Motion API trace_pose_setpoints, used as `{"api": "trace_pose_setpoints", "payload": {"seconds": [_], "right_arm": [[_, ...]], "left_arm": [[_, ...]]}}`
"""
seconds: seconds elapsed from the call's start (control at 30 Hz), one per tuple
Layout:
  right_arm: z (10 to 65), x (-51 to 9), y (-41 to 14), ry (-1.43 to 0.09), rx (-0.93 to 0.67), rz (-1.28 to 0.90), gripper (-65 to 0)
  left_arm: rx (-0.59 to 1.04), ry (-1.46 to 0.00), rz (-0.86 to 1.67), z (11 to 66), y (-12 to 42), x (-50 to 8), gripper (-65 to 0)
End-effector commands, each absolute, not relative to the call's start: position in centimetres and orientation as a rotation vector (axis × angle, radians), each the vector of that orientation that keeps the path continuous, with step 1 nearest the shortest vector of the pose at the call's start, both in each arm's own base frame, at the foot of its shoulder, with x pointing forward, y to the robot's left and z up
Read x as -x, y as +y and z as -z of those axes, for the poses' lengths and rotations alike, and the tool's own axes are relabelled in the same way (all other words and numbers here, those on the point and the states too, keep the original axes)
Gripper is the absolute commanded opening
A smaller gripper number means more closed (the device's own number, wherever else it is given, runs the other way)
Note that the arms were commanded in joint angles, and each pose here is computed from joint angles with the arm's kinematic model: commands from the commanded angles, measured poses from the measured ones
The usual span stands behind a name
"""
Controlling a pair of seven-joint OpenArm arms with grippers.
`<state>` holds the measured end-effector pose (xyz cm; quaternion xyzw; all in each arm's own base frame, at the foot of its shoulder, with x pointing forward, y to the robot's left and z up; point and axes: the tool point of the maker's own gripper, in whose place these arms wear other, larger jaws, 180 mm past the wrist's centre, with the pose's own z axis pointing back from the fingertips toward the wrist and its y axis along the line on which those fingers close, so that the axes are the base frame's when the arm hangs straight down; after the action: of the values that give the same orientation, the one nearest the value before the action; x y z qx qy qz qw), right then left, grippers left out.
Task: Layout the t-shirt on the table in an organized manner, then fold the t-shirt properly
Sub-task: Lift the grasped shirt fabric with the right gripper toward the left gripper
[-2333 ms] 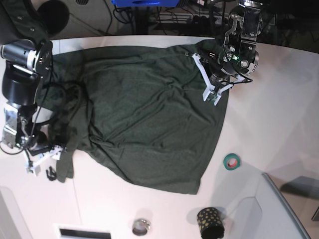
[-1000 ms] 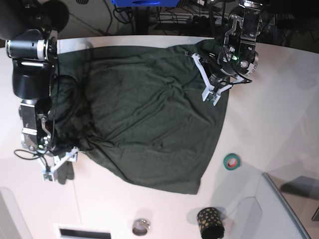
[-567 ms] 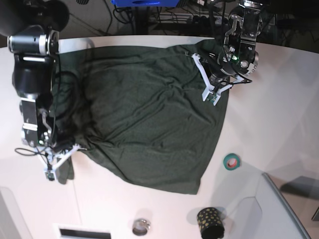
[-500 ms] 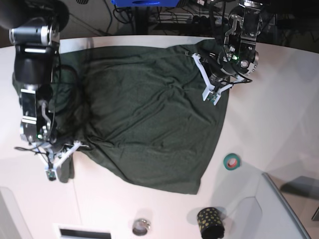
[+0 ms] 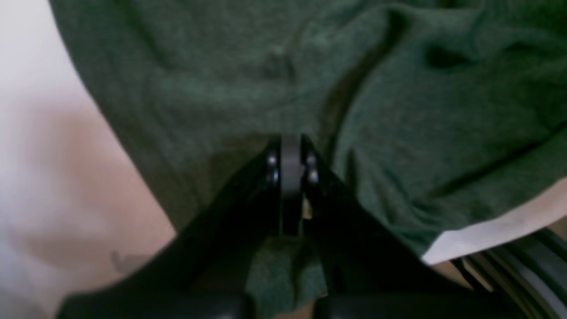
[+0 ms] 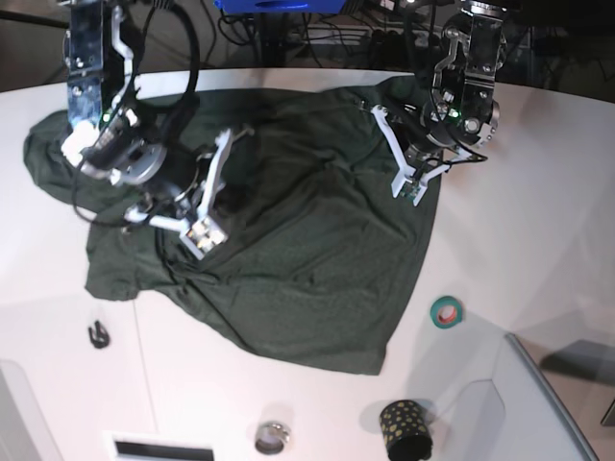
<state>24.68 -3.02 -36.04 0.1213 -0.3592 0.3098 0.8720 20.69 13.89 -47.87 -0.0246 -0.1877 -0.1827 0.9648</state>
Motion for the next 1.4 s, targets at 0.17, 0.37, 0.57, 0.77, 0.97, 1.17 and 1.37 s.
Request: {"api": "trace_pose_setpoints", "payload": {"seconds": [0.17, 0.37, 0.57, 0.77, 0.97, 1.17, 1.37], "right_arm": [[38.3, -24.3, -4.6, -0.629, -0.213, -0.735, -58.8], [34.1, -31.5, -14.6, -0.775, -0.032, -0.453, -29.0], [36.9, -38.5, -25.3, -0.721, -0.106, 0.067, -29.9], [40.9, -42.4, -25.5, -0.698, -0.262, 0.171, -29.9], [43.6, -43.3, -26.3, -0.694, -0.306, 0.324, -29.7], [45.5, -42.5, -27.1, -0.702, -0.266, 0.411, -29.7], [46.6, -41.4, -26.9, -0.681, -0.261, 0.418, -30.5]], "left_arm": [[0.054, -0.413, 0.367, 47.2, 13.7, -21.4, -65.0], [0.056, -0.409, 0.367, 47.3, 13.7, -21.1, -65.0], [0.056, -0.409, 0.367, 47.3, 13.7, -21.1, -65.0], [0.056, -0.407, 0.366, 47.4, 13.7, -21.1, -65.0], [0.056, -0.409, 0.366, 47.4, 13.7, -21.1, -65.0], [0.056, -0.409, 0.366, 47.4, 13.7, -21.1, -65.0], [0.056, -0.409, 0.366, 47.4, 13.7, -21.1, -65.0]]}}
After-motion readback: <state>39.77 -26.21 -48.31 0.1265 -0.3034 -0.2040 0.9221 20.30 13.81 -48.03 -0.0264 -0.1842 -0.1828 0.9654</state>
